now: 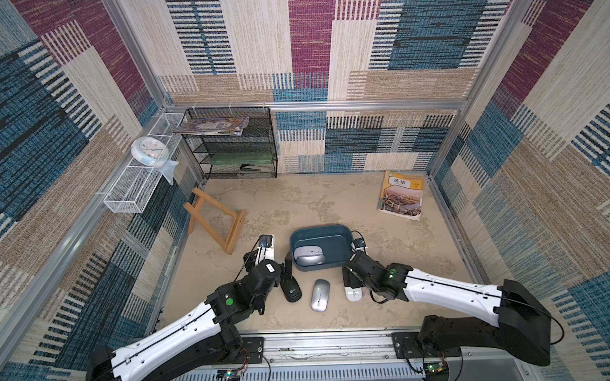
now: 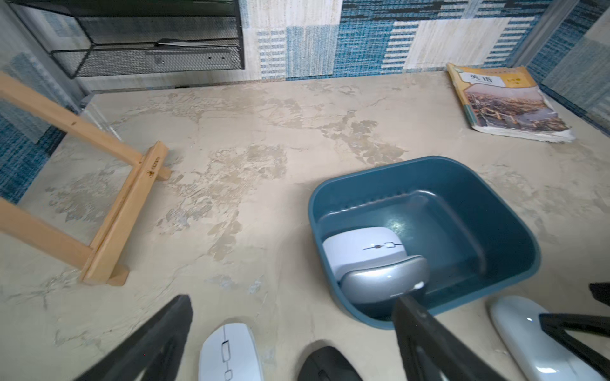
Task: Take out the mouse from the storage box
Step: Place the mouse at the center of the board, then adjust the mouse in the storage box, then pick up the mouse from the storage box.
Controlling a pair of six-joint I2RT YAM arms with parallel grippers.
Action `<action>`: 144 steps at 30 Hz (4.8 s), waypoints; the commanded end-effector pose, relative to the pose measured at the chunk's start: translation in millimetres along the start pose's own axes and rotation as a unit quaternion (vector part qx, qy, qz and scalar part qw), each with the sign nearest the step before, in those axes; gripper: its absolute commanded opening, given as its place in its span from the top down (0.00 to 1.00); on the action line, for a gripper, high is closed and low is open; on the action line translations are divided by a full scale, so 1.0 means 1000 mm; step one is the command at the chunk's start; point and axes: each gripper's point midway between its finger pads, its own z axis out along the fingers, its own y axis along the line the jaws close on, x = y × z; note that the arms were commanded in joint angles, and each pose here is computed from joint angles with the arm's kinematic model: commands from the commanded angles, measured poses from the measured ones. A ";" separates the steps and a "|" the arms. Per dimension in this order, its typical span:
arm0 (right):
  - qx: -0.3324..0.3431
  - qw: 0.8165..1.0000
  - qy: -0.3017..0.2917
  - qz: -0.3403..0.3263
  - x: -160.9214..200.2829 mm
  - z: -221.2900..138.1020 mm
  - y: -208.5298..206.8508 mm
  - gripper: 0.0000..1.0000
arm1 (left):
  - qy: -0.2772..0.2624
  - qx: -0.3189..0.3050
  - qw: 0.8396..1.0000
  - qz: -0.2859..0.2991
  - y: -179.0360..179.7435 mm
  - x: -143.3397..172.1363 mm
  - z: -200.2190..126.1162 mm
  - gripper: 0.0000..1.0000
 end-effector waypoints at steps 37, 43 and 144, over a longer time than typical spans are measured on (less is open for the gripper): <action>-0.006 0.987 -0.159 -0.004 -0.032 -0.014 -0.044 0.00 | 0.499 0.119 0.846 0.146 -0.084 0.073 0.089 0.37; -0.007 0.987 -0.158 -0.004 -0.032 -0.013 -0.043 0.00 | 0.512 0.109 0.839 0.149 -0.080 0.084 0.094 0.39; 0.010 0.989 -0.145 -0.007 -0.030 -0.006 -0.045 0.00 | 0.382 0.074 0.894 0.224 -0.087 0.060 0.168 0.48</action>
